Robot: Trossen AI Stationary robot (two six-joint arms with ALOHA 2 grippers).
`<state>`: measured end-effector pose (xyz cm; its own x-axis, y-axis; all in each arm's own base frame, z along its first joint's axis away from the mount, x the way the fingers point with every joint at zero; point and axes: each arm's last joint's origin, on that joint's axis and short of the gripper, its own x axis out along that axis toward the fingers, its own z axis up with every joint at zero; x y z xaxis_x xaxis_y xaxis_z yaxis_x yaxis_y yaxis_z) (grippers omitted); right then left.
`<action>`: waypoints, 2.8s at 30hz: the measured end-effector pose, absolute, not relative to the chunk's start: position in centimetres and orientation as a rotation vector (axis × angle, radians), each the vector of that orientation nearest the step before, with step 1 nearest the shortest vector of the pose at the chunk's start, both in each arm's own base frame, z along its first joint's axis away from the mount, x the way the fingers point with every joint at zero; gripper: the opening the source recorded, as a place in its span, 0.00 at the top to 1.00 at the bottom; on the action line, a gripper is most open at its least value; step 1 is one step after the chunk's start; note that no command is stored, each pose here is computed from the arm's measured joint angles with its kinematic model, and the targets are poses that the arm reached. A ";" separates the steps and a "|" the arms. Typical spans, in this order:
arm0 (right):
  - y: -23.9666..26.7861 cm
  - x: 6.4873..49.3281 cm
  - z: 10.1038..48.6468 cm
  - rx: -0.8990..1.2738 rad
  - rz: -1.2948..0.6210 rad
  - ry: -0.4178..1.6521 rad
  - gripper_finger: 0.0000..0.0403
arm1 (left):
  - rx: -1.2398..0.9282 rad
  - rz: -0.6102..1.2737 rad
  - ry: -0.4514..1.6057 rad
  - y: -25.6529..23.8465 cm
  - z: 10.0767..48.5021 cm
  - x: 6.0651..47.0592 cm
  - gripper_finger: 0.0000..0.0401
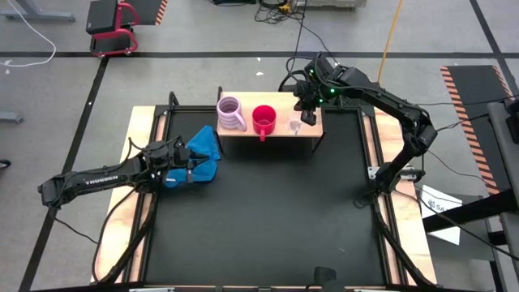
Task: Stack small to large cups/mugs on shelf
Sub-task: Put the transparent mug on the shelf, then return to Home Position
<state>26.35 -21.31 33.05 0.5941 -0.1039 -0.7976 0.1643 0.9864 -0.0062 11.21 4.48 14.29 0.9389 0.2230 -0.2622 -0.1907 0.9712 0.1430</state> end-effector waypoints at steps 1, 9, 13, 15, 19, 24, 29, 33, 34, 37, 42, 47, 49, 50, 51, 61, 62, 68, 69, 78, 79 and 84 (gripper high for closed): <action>-21.2 26.3 33.2 0.067 -0.155 0.919 0.92 | 0.116 0.212 0.281 4.5 14.3 11.2 0.92; -20.5 25.8 34.5 0.027 -0.162 0.870 0.91 | 0.115 0.212 0.280 4.5 14.3 11.2 0.92; -20.2 25.4 35.5 0.005 -0.175 0.829 0.91 | 0.115 0.211 0.280 4.5 14.3 11.2 0.92; -20.0 25.2 36.2 -0.006 -0.186 0.800 0.91 | 0.114 0.211 0.280 4.5 14.3 11.2 0.92; -19.6 24.8 37.6 -0.018 -0.219 0.724 0.91 | 0.106 0.212 0.279 4.5 14.3 11.2 0.92; -18.5 24.3 38.9 -0.040 -0.191 0.670 0.97 | 0.102 0.212 0.279 4.5 14.3 11.2 0.92; -16.8 23.6 39.5 -0.062 -0.138 0.684 1.00 | 0.099 0.211 0.287 4.5 14.2 11.2 0.92; -15.5 22.4 38.8 -0.069 -0.011 0.663 1.00 | 0.092 0.211 0.293 4.5 14.2 11.2 0.92; -15.2 22.1 38.4 -0.066 0.023 0.646 1.00 | 0.089 0.211 0.294 4.5 14.1 11.2 0.92; -14.5 21.1 37.2 -0.078 0.048 0.597 1.00 | 0.084 0.211 0.299 4.5 14.1 11.2 0.92; -13.8 19.0 34.6 -0.055 -0.005 0.560 1.00 | 0.073 0.213 0.299 4.4 14.1 11.2 0.92; -12.7 16.5 31.5 -0.015 0.006 0.540 1.00 | 0.072 0.213 0.299 4.5 14.1 11.2 0.92; -12.1 15.7 30.5 0.014 0.036 0.489 1.00 | 0.072 0.213 0.299 4.5 14.1 11.2 0.92; -11.8 15.3 30.1 0.023 0.040 0.465 1.00 | 0.072 0.214 0.298 4.5 14.1 11.2 0.92; -11.5 15.0 29.7 0.033 0.037 0.444 1.00 | 0.073 0.213 0.298 4.5 14.1 11.2 0.92; -10.0 13.3 27.1 0.156 -0.017 0.363 1.00 | 0.077 0.214 0.298 4.5 14.1 11.2 0.92; -9.9 13.2 26.8 0.173 -0.024 0.346 1.00 | 0.077 0.214 0.297 4.5 14.1 11.2 0.92; -9.7 13.0 23.9 0.250 -0.062 0.234 1.00 | 0.078 0.214 0.298 4.5 14.1 11.2 0.92; -9.7 12.9 23.5 0.252 -0.070 0.218 1.00 | 0.078 0.214 0.297 4.5 14.1 11.2 0.92; -9.6 12.5 20.9 0.254 -0.167 0.200 1.00 | 0.076 0.214 0.297 4.5 14.1 11.2 0.92; -9.6 12.4 20.7 0.255 -0.175 0.206 1.00 | 0.074 0.214 0.297 4.5 14.1 11.2 0.92; -9.5 12.3 19.9 0.247 -0.194 0.221 1.00 | 0.073 0.214 0.297 4.5 14.1 11.2 0.92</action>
<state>12.30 -9.52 19.87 0.9573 -0.1627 -0.2391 0.2166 0.9511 0.2201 11.16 4.46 14.10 0.9337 0.2203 -0.2821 -0.1987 0.9746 0.1032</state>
